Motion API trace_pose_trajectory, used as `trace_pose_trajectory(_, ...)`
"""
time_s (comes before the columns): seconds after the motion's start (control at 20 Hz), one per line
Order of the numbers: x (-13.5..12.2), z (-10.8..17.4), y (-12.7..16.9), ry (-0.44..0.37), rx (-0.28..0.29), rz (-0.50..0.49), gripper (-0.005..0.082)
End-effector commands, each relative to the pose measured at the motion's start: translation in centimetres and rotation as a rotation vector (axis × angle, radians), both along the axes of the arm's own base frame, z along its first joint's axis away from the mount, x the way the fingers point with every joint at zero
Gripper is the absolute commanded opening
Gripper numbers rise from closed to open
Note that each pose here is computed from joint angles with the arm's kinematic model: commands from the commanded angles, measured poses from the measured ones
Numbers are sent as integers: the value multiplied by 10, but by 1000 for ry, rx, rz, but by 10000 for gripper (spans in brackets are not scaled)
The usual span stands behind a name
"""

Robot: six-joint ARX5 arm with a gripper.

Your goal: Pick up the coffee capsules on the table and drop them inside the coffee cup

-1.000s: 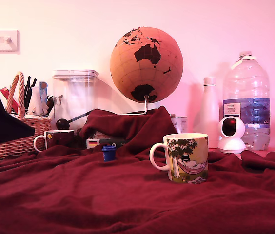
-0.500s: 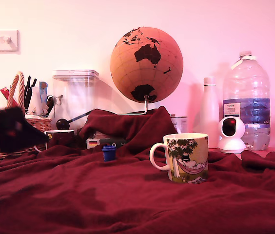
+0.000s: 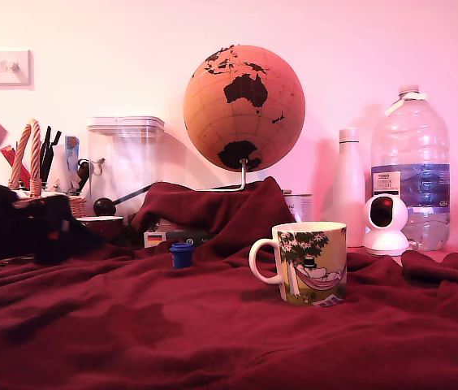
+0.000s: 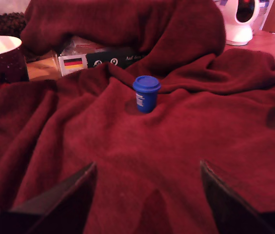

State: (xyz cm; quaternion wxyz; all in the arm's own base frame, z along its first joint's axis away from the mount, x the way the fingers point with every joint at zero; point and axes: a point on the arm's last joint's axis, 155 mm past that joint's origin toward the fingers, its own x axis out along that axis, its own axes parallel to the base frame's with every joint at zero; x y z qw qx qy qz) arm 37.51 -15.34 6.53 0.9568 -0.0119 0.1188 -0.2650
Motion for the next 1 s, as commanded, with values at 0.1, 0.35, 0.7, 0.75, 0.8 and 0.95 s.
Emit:
trace_pose_trajectory(0.1, 6, -6, -10, 2, 5, -23, 609)
trace_pose_trajectory(0.35, 13, -7, -28, -2, 5, -59, 609)
trace_pose_trajectory(0.7, 26, -9, -42, -11, 26, -85, 609)
trace_pose_trajectory(0.75, 28, -8, -43, -11, 26, -85, 609)
trace_pose_trajectory(0.8, 31, -7, -44, -12, 26, -85, 609)
trace_pose_trajectory(0.95, 38, -6, -48, 0, 28, -93, 609)
